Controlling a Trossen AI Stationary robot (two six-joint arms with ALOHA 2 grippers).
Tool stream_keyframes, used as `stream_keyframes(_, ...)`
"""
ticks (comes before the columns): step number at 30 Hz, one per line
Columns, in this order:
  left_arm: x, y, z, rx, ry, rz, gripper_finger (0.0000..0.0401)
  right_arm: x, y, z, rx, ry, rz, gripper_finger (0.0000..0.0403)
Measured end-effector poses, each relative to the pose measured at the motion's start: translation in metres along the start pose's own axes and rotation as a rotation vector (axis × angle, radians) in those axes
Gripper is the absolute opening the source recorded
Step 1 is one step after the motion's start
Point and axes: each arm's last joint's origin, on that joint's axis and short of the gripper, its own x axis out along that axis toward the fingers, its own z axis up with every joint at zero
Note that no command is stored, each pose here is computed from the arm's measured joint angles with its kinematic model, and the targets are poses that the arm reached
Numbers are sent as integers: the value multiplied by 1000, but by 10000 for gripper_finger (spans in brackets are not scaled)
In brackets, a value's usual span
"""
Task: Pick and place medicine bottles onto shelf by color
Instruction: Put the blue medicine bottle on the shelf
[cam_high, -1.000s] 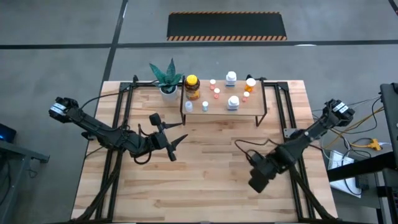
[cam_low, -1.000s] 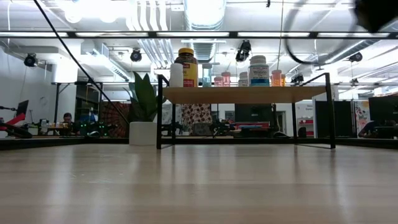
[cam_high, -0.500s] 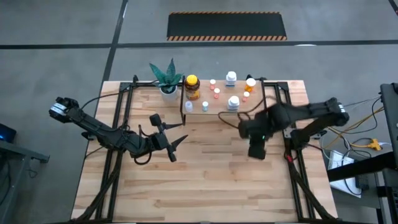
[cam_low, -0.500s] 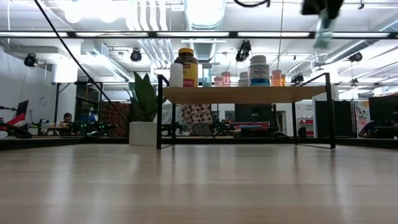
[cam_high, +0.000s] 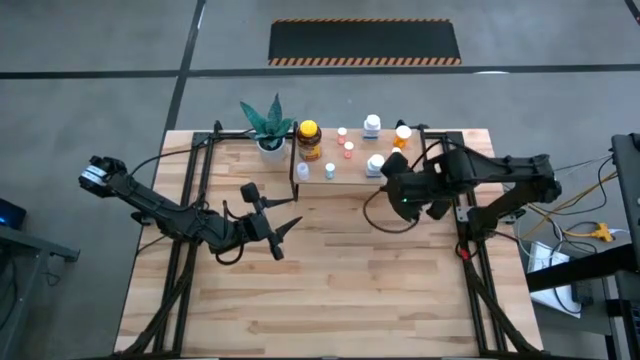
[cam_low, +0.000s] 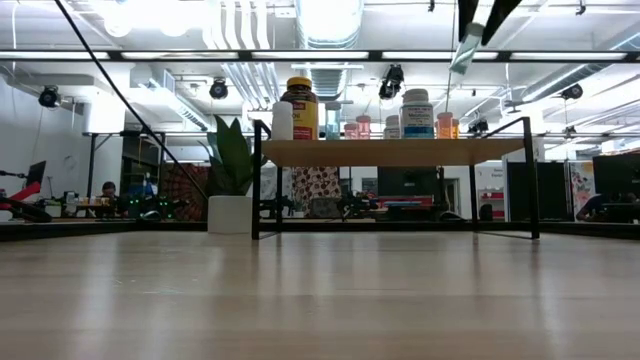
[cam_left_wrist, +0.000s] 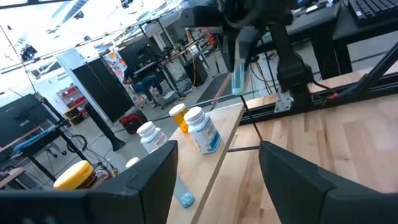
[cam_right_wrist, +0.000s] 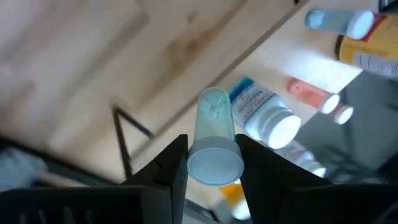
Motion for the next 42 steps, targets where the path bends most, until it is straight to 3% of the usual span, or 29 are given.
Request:
stream_keyframes(4,0,0,0,0,0,0,208,12,2,0,-183,147,-51,112)
stream_keyframes(7,0,0,0,0,0,-1,208,22,4,-2,-317,200,-27,111)
stream_keyframes(9,0,0,0,0,0,-1,208,27,4,-4,-331,205,-3,111)
stream_keyframes(29,0,0,0,1,0,0,208,58,-28,-72,75,39,246,111)
stream_keyframes(42,0,0,0,1,0,0,208,72,-31,-91,135,46,303,111)
